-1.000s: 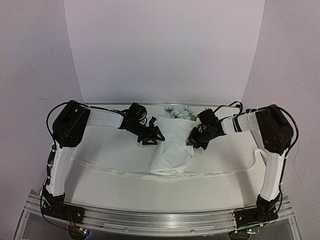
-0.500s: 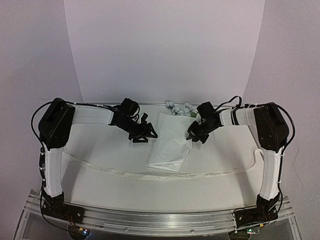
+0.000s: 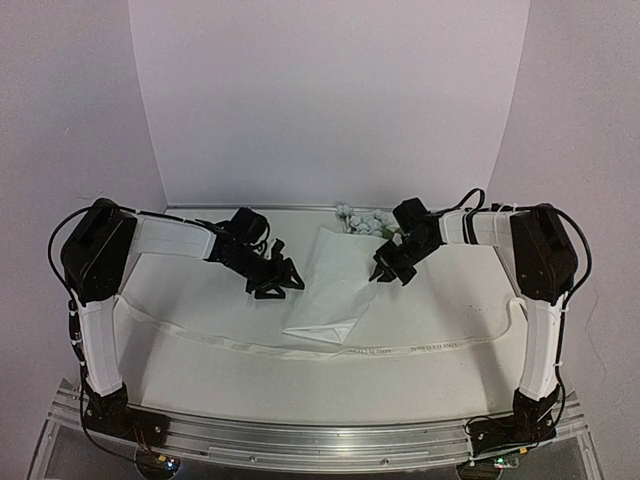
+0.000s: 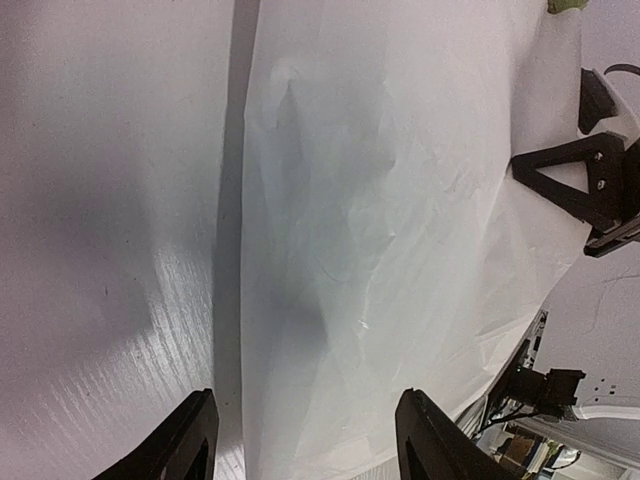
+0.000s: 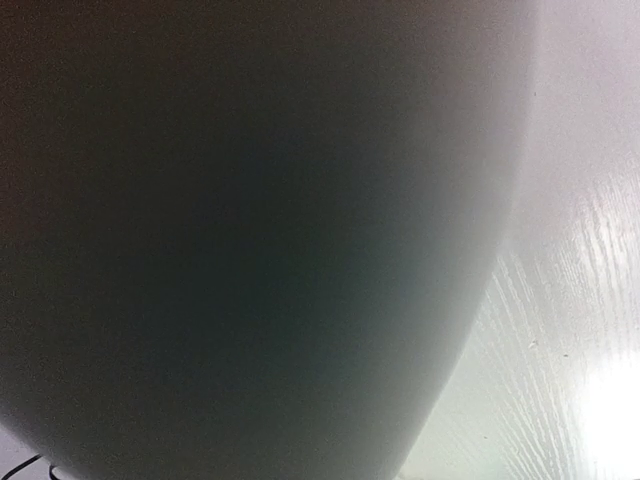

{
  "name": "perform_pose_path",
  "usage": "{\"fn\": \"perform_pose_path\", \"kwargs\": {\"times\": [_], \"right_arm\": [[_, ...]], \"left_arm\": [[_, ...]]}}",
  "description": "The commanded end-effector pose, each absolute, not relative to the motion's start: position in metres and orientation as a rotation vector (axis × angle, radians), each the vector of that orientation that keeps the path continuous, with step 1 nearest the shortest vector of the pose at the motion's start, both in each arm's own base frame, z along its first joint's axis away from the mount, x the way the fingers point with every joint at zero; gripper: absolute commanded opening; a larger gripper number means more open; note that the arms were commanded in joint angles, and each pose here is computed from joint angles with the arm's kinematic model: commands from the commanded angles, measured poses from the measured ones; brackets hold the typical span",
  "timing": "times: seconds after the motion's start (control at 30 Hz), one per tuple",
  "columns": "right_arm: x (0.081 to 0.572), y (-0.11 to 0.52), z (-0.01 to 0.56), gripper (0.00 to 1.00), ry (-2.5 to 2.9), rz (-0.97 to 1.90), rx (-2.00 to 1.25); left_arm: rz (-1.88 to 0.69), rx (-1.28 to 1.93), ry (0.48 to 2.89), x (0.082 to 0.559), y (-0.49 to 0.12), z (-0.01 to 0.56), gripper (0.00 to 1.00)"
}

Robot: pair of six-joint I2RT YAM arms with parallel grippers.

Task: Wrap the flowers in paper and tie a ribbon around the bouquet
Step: Move the folded bouquet with the ribbon.

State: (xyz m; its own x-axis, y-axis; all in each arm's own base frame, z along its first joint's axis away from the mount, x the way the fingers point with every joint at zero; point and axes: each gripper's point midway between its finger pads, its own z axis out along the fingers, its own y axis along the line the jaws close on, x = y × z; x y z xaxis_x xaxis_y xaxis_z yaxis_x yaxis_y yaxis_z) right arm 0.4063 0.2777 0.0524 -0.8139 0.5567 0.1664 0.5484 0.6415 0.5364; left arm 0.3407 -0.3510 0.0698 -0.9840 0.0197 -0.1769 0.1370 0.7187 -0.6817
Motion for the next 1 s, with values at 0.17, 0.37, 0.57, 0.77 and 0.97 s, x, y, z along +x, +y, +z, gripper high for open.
{"fn": "perform_pose_path", "kwargs": {"times": [0.17, 0.37, 0.57, 0.77, 0.97], "right_arm": [[0.387, 0.287, 0.070, 0.00, 2.864, 1.041, 1.052], [0.375, 0.290, 0.074, 0.00, 2.866, 1.077, 1.067], [0.364, 0.291, 0.075, 0.00, 2.853, 1.110, 1.129], [0.355, 0.287, 0.077, 0.00, 2.846, 1.101, 1.155], [0.344, 0.288, 0.081, 0.00, 2.860, 1.115, 1.129]], "left_arm": [[-1.200, 0.081, 2.696, 0.331, -0.346, 0.097, 0.62], [-1.195, 0.052, 2.681, 0.323, -0.337, 0.104, 0.63], [-1.187, 0.024, 2.676, 0.318, -0.331, 0.104, 0.63], [-1.194, -0.005, 2.671, 0.312, -0.326, 0.104, 0.63], [-1.175, -0.031, 2.669, 0.307, -0.318, 0.104, 0.64]]}}
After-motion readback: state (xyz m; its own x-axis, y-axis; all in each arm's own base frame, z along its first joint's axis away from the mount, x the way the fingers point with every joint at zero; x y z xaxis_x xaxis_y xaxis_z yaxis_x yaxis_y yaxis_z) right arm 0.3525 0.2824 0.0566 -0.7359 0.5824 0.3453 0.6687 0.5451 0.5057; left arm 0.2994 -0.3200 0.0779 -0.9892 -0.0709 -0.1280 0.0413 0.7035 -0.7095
